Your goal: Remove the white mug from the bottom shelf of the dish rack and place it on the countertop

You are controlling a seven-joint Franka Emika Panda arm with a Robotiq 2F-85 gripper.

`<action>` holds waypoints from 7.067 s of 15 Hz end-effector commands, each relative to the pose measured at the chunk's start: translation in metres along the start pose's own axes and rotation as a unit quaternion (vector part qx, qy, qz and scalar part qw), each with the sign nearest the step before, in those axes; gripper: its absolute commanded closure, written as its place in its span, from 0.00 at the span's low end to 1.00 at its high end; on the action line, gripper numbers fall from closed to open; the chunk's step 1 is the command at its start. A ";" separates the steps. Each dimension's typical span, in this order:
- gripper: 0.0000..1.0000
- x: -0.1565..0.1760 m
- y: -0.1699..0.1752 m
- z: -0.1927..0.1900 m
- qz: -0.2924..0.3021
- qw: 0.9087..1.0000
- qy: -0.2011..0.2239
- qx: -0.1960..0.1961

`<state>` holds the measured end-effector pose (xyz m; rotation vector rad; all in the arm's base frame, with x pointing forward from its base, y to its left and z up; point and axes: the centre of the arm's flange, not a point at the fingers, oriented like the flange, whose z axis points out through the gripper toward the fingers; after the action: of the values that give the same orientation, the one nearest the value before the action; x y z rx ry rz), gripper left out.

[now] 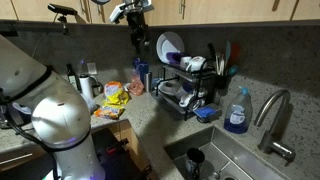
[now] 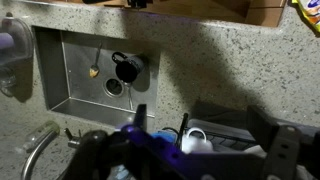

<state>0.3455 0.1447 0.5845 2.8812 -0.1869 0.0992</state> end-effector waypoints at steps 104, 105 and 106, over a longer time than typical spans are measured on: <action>0.00 0.054 -0.021 0.335 0.513 0.801 0.150 0.271; 0.00 0.050 -0.035 0.336 0.527 0.793 0.146 0.269; 0.00 0.047 -0.048 0.336 0.540 0.783 0.158 0.264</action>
<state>0.4193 0.0552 0.2697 2.8314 -1.8858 0.8641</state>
